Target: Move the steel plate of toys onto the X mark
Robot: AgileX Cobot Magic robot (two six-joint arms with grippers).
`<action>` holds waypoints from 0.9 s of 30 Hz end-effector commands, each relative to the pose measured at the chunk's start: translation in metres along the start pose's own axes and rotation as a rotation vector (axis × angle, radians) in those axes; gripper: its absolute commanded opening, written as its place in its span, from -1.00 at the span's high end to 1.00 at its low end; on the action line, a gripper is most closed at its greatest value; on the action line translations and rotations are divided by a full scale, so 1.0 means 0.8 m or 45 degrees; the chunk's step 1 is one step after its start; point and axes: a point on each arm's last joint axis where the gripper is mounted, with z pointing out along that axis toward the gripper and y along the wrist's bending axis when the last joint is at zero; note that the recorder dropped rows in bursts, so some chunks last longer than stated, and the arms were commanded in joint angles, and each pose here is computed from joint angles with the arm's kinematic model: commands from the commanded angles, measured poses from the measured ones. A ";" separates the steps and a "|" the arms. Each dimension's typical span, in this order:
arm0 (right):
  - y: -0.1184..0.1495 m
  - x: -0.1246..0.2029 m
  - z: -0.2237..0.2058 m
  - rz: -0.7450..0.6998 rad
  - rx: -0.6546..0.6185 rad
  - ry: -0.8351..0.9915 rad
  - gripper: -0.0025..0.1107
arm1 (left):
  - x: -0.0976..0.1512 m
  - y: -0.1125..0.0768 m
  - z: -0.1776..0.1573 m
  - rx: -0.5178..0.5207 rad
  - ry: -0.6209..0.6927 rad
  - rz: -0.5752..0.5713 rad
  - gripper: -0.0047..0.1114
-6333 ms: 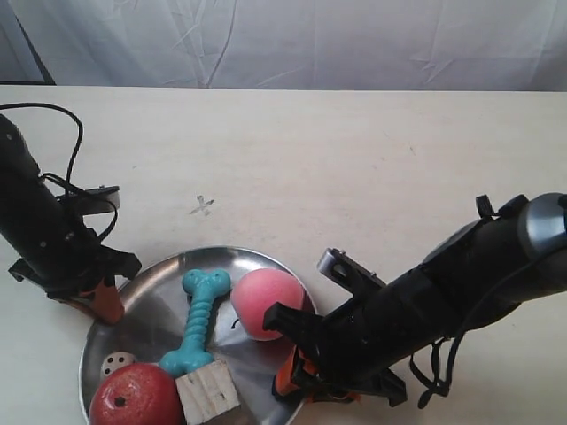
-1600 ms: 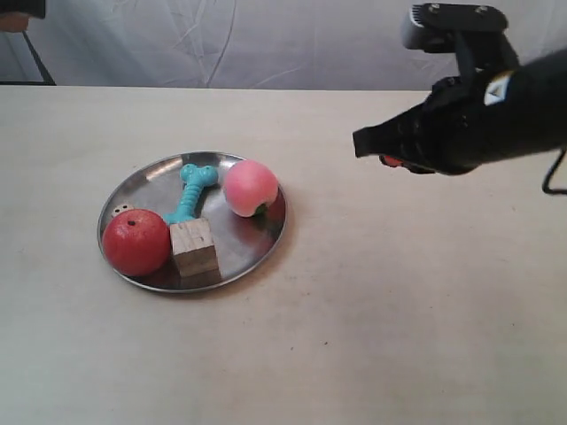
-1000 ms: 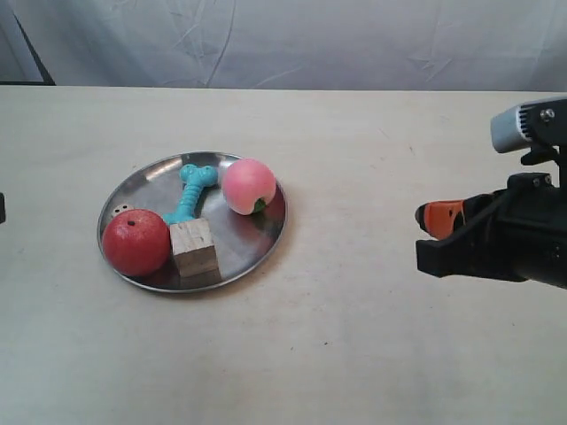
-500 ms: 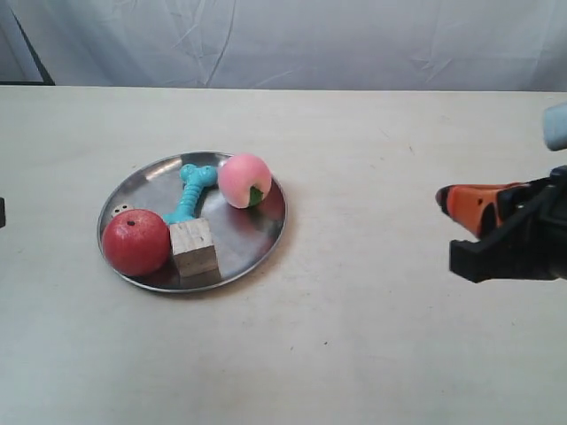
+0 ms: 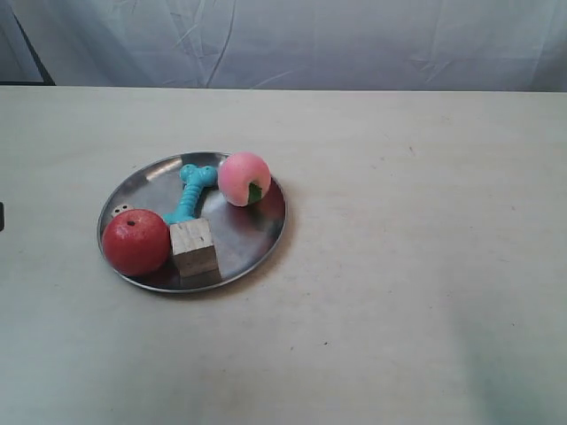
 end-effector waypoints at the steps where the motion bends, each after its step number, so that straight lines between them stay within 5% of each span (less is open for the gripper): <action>1: -0.004 0.021 -0.003 -0.009 0.010 0.034 0.96 | 0.000 -0.001 -0.002 0.005 -0.012 0.006 0.91; 27: -0.009 0.051 -0.016 -0.097 0.005 0.017 0.96 | -0.001 -0.001 -0.002 0.004 -0.024 0.006 0.91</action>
